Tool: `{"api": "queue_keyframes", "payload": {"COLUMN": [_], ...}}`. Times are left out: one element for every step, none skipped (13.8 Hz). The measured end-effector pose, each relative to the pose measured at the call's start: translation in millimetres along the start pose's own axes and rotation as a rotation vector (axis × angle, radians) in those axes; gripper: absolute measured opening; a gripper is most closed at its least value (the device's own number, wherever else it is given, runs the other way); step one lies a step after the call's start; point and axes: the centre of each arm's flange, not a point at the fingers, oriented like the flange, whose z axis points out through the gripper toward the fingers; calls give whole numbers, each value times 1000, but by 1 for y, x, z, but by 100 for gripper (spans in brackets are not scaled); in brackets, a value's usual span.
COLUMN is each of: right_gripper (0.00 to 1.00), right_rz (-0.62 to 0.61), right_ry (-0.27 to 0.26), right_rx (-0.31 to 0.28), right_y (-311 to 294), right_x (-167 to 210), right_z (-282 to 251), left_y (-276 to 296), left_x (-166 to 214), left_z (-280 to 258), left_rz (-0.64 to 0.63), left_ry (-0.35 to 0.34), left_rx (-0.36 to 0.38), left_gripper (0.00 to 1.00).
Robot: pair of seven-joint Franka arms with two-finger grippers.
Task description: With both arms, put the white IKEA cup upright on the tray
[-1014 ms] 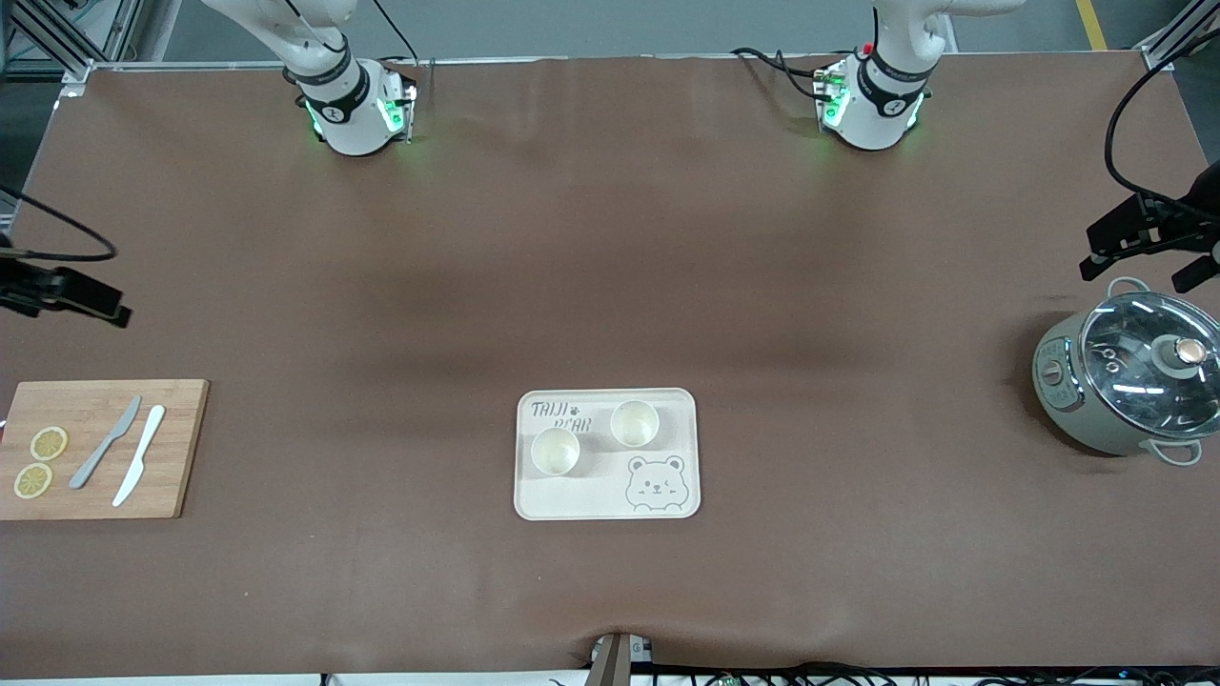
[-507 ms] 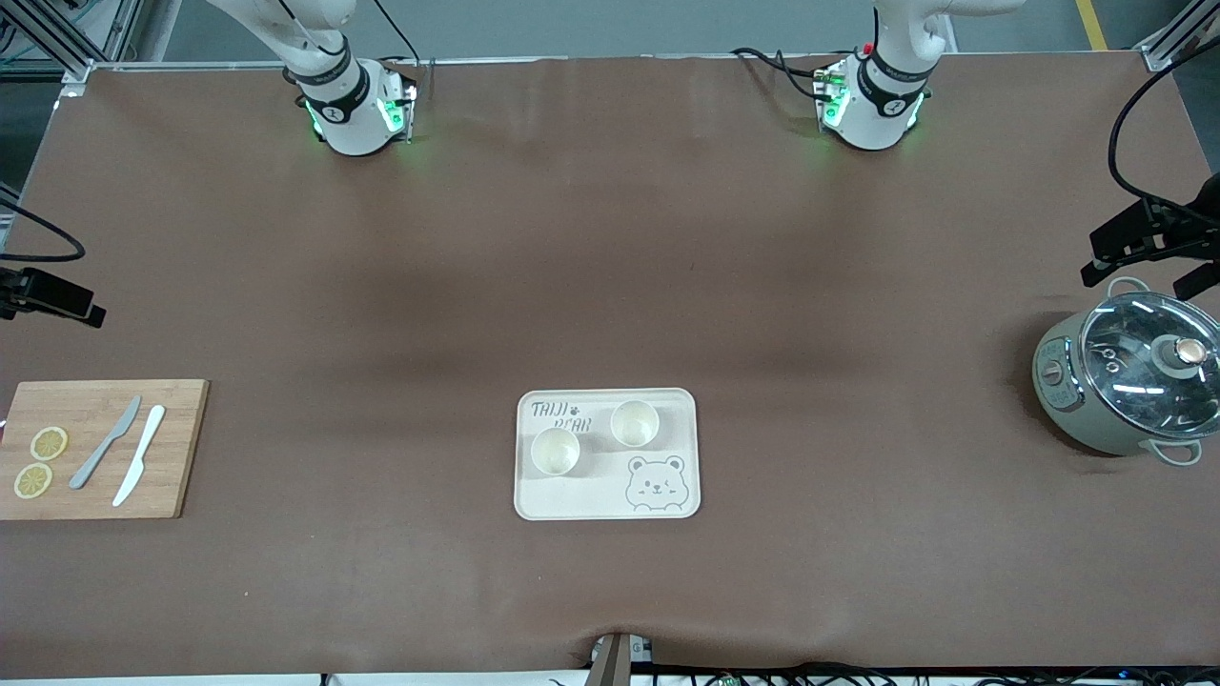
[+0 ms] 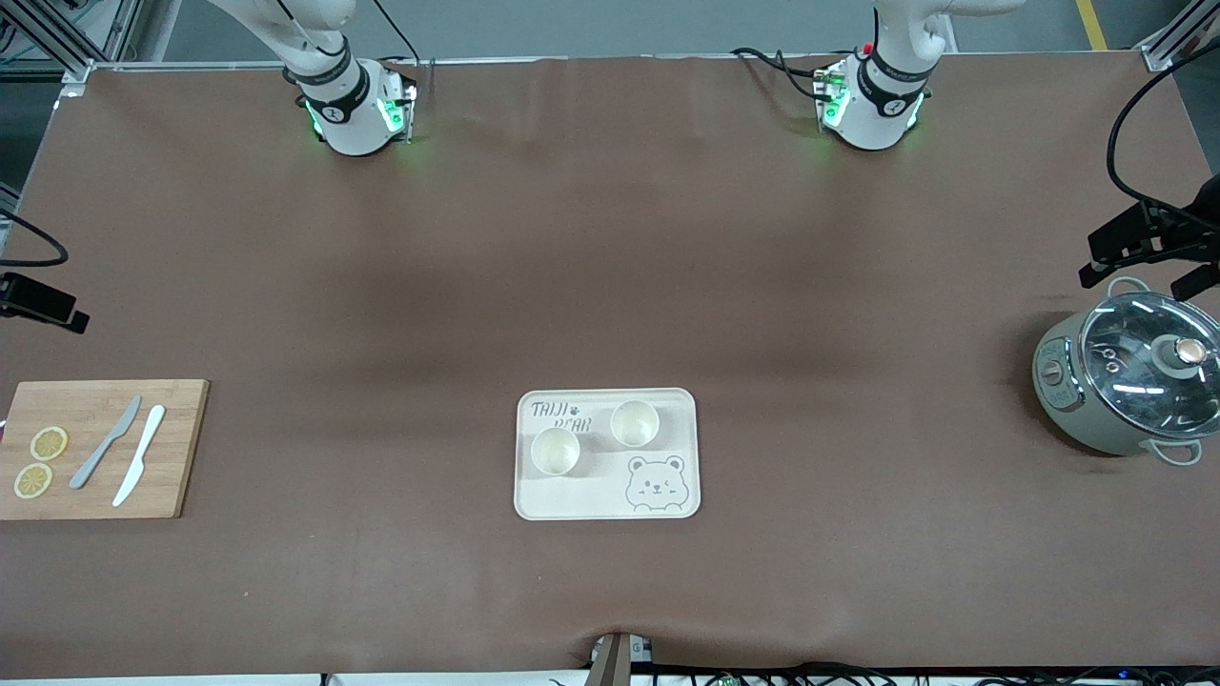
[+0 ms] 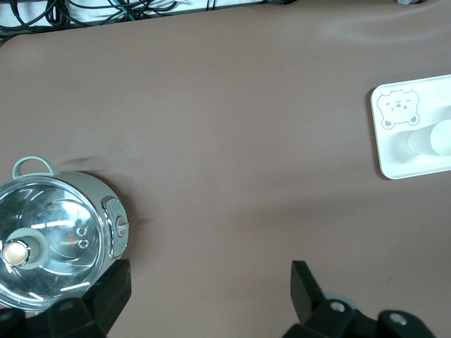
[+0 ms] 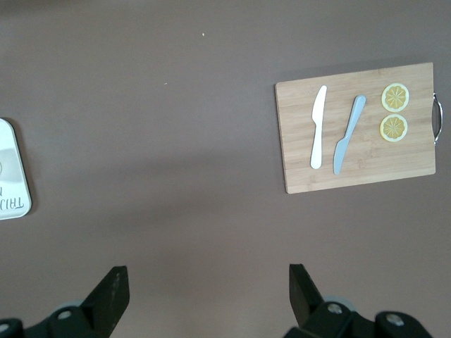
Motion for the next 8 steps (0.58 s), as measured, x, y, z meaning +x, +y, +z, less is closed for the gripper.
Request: {"api": "queue_keyframes", "payload": {"right_gripper": [100,100,100,100,100,100,100,100], "right_rz": [-1,-1,0,1,1,1,1,2], "right_ry": [1,0,0,0,1,1,1,1], "right_rx": [0,-1,-1,-1,-2,-2,-2,-2], "right_y": [1,1,2,2,2,2,3,3], "right_x": [0,0,0,0,0,0,0,0], "right_z": [0,1,1,1,1,1,1,1], "left_y": [0,0,0,0,0,1,1,0], "left_x": [0,0,0,0,-1,-1,-1,-2], "left_z": [0,-1,-2,-3,-4,-4,-5,-4], "left_rz": [0,0,0,0,1,1,1,0], "left_ry": [-1,-1,1,1,-2,-5,-7,-10], "left_rx": [0,0,0,0,-1,-1,-1,-2], "left_gripper": [100,100,100,100,100,100,100,100]}}
